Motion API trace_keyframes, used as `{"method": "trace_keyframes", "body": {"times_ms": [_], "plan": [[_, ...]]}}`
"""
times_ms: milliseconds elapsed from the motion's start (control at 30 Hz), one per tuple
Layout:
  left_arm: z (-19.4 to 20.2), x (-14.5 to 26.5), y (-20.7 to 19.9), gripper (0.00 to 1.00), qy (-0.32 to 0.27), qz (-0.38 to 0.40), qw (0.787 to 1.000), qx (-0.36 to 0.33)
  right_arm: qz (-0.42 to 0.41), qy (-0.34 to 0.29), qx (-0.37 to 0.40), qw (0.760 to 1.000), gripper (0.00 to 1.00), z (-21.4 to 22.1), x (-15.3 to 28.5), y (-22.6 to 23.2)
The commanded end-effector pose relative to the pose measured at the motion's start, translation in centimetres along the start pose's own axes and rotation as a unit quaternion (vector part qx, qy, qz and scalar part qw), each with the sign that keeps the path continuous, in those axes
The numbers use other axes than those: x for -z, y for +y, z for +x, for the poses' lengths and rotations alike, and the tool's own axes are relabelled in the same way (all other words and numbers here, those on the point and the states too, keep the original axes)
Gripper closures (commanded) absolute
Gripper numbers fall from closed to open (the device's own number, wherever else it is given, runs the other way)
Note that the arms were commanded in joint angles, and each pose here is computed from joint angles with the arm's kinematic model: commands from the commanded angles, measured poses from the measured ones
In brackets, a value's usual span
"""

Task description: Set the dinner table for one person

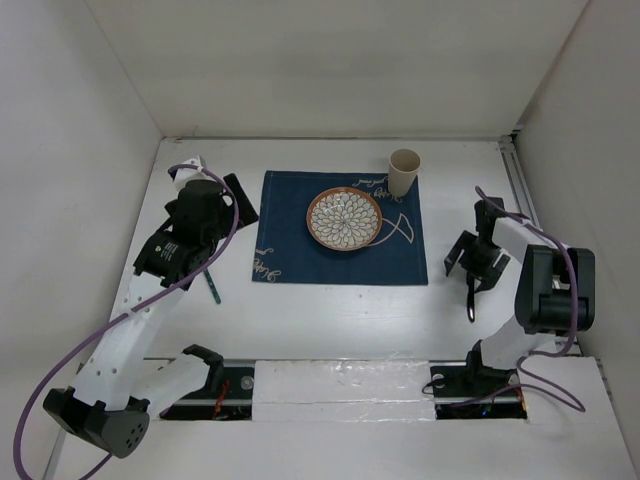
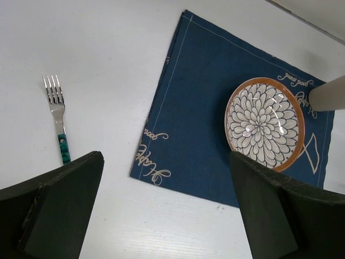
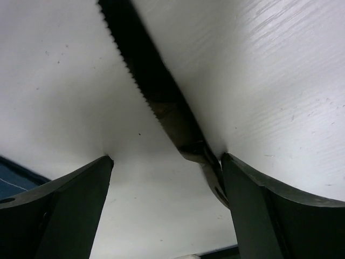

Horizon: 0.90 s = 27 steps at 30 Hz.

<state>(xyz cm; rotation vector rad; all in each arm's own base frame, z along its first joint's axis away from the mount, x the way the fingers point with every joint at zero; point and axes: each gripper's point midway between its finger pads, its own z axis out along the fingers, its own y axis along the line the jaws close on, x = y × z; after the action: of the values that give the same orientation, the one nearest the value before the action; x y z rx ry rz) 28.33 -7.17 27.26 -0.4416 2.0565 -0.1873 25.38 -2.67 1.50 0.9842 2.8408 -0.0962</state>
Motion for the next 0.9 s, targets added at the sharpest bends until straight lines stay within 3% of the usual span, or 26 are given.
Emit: {"method": "trace_keyframes", "body": {"times_ms": [0, 367, 467, 700, 800, 867], "plan": [[-0.6, 0.4, -0.1, 0.0, -0.012, 0.007, 1.0, -0.002, 0.032, 0.022, -0.016, 0.999, 0.12, 2.4, -1.4, -1.0], [-0.6, 0.7, -0.6, 0.0, -0.011, 0.024, 1.0, -0.003, 0.034, 0.029, 0.005, 0.999, 0.34, 3.9, -0.4, 0.2], [-0.6, 0.7, -0.6, 0.0, -0.01, 0.024, 1.0, -0.003, 0.045, 0.036, 0.006, 0.998, 0.51, 4.0, -0.7, -0.1], [-0.6, 0.7, -0.7, 0.0, -0.012, 0.024, 1.0, -0.005, 0.033, 0.04, 0.015, 0.999, 0.7, 4.3, -0.9, 0.4], [-0.6, 0.7, -0.7, 0.0, -0.012, 0.024, 1.0, -0.005, 0.018, 0.04, 0.014, 0.999, 0.84, 4.3, -0.7, 0.9], [-0.6, 0.7, -0.7, 0.0, -0.012, 0.024, 1.0, -0.005, 0.011, 0.039, 0.013, 0.999, 0.85, 4.5, -1.1, 1.1]]}}
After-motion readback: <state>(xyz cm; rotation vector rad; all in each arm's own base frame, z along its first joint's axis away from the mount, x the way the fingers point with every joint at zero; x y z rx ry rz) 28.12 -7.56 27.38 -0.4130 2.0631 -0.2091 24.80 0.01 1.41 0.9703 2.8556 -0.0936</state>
